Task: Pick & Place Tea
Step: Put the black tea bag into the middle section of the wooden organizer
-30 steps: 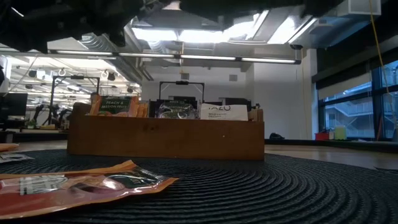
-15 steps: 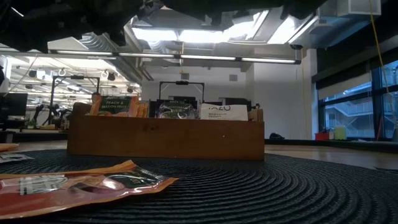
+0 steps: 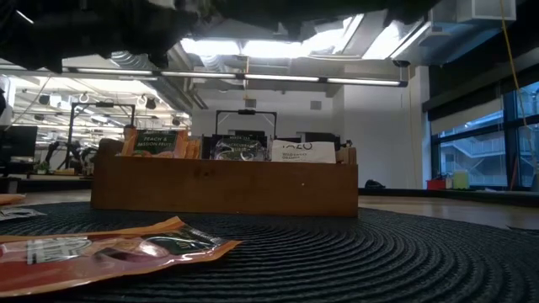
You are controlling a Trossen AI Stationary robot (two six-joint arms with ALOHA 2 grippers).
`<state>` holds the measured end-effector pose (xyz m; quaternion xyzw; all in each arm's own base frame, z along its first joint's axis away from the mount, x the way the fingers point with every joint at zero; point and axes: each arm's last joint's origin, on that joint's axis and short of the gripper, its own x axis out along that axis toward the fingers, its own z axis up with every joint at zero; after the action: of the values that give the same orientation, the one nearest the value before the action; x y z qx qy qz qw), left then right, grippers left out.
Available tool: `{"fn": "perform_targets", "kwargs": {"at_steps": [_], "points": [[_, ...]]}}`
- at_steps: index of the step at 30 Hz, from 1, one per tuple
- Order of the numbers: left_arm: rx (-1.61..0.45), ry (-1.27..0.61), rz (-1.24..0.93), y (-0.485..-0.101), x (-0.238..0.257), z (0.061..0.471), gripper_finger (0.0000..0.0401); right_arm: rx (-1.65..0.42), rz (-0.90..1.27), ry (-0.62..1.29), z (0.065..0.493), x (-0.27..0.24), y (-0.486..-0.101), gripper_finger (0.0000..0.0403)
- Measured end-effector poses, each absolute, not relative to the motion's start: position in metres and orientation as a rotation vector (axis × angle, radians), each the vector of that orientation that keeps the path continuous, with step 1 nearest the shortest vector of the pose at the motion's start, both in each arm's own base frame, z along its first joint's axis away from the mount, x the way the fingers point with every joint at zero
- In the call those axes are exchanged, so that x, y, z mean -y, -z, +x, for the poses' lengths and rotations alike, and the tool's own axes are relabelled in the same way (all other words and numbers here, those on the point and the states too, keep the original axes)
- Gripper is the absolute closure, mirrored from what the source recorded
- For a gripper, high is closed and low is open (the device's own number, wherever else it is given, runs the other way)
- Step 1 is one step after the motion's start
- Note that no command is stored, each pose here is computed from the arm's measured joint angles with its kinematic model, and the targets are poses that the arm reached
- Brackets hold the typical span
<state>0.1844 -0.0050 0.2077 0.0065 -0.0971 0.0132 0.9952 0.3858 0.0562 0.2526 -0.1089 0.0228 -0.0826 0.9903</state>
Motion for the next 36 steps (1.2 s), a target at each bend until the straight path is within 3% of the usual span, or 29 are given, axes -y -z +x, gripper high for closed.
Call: {"fn": "perform_targets", "kwargs": {"at_steps": [8, 16, 20, 36], "points": [[-0.095, -0.019, -0.059, -0.181, 0.005, 0.184, 0.0293, -0.344, -0.087, 0.079, 0.370, -0.056, -0.241, 0.0399], [-0.168, -0.028, -0.150, -0.174, 0.005, 0.183, 0.0290, -0.697, 0.062, 0.030, 0.368, -0.063, -0.246, 0.0401], [-0.198, -0.034, -0.195, -0.172, 0.005, 0.182, 0.0292, -0.750, 0.153, -0.012, 0.370, -0.066, -0.243, 0.0401], [-0.193, -0.016, -0.192, -0.177, 0.005, 0.177, 0.0287, -0.877, 0.146, 0.015, 0.387, -0.058, -0.195, 0.0393]]}}
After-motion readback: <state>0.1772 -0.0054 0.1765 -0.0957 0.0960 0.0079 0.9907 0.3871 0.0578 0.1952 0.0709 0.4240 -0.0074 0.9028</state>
